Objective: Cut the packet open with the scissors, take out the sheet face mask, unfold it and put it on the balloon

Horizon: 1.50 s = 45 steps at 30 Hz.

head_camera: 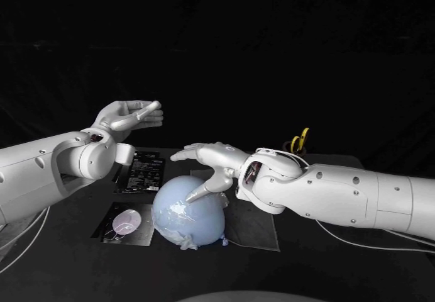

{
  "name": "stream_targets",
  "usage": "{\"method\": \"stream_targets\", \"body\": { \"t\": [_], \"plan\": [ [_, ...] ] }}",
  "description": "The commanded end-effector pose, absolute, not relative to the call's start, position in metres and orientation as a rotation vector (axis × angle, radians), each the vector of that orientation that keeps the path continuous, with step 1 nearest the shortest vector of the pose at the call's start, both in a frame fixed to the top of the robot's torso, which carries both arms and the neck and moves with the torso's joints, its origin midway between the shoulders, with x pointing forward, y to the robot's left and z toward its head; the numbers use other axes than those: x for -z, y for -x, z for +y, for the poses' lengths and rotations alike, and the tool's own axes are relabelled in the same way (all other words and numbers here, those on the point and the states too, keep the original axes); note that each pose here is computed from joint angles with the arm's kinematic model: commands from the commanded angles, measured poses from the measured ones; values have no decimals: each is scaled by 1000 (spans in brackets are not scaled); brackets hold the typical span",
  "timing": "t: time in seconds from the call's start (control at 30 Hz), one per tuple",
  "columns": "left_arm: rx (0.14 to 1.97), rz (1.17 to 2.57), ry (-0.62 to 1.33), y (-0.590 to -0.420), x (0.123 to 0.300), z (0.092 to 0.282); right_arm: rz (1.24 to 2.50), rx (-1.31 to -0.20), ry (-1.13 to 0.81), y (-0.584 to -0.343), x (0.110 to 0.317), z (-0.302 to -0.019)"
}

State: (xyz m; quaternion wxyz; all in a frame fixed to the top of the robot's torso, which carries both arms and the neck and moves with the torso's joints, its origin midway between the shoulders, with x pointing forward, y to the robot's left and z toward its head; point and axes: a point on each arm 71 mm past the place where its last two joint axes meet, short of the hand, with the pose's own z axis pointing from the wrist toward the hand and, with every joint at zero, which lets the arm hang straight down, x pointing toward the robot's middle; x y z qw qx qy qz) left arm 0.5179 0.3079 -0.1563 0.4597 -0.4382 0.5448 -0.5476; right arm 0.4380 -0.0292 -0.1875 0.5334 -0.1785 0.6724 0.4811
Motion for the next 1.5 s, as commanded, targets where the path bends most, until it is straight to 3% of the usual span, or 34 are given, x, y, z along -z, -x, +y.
{"method": "stream_targets", "body": {
  "t": [0.03, 0.47, 0.83, 1.1, 1.5],
  "plan": [
    [1357, 1256, 1129, -521, 154, 311, 1625, -1045, 604, -433, 193, -17],
    [1366, 1265, 1141, -525, 156, 303, 1651, -1066, 740, -414, 193, 23],
    [1367, 1278, 1144, -525, 158, 300, 1685, -1062, 766, -410, 194, 25],
    [1373, 1289, 1143, -524, 158, 299, 1738, -999, 765, -420, 200, 11],
    [1400, 1353, 1122, -518, 160, 291, 1756, -921, 642, -442, 200, -41]
  ]
}}
